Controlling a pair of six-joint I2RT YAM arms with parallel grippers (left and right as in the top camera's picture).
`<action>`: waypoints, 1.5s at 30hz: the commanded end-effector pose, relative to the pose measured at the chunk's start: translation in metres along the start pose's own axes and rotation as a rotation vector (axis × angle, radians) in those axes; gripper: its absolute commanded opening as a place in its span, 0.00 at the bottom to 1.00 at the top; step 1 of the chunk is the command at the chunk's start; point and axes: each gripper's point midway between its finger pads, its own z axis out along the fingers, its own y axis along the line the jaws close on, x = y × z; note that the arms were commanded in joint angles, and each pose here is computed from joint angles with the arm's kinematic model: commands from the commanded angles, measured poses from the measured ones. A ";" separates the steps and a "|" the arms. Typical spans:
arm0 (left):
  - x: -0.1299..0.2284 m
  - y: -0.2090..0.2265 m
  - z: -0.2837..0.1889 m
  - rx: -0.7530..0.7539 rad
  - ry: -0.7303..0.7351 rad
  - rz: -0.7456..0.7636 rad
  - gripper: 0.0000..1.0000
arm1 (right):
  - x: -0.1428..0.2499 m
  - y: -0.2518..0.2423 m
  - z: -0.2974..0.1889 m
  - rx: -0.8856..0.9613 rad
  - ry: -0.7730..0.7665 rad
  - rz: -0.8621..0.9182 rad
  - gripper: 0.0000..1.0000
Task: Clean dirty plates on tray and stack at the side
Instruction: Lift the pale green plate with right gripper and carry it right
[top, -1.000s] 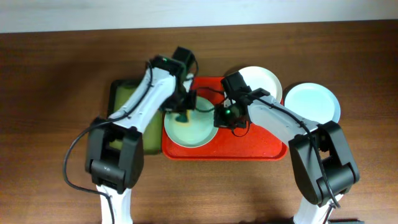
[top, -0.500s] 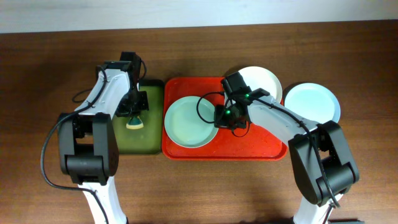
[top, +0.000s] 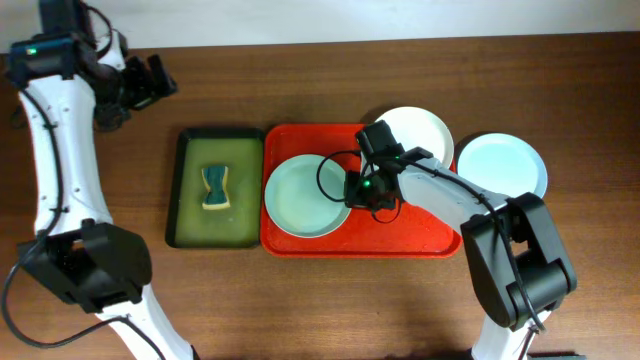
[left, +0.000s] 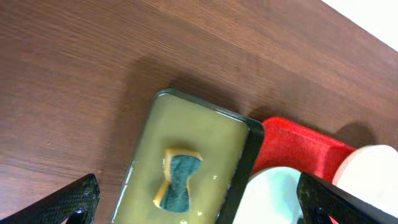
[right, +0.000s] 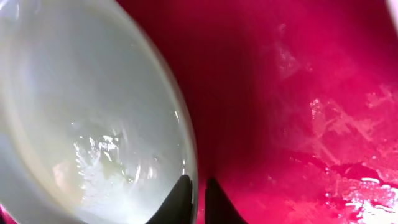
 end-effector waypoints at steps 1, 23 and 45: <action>-0.006 0.004 -0.014 0.025 -0.031 -0.010 0.99 | 0.002 -0.003 0.004 0.009 0.004 -0.001 0.04; -0.006 0.004 -0.014 0.025 -0.030 -0.010 0.99 | -0.045 0.161 -0.077 0.208 -0.464 -0.488 0.04; -0.006 0.004 -0.014 0.025 -0.030 -0.009 0.99 | -0.012 0.322 -0.212 0.646 -1.100 -1.155 0.04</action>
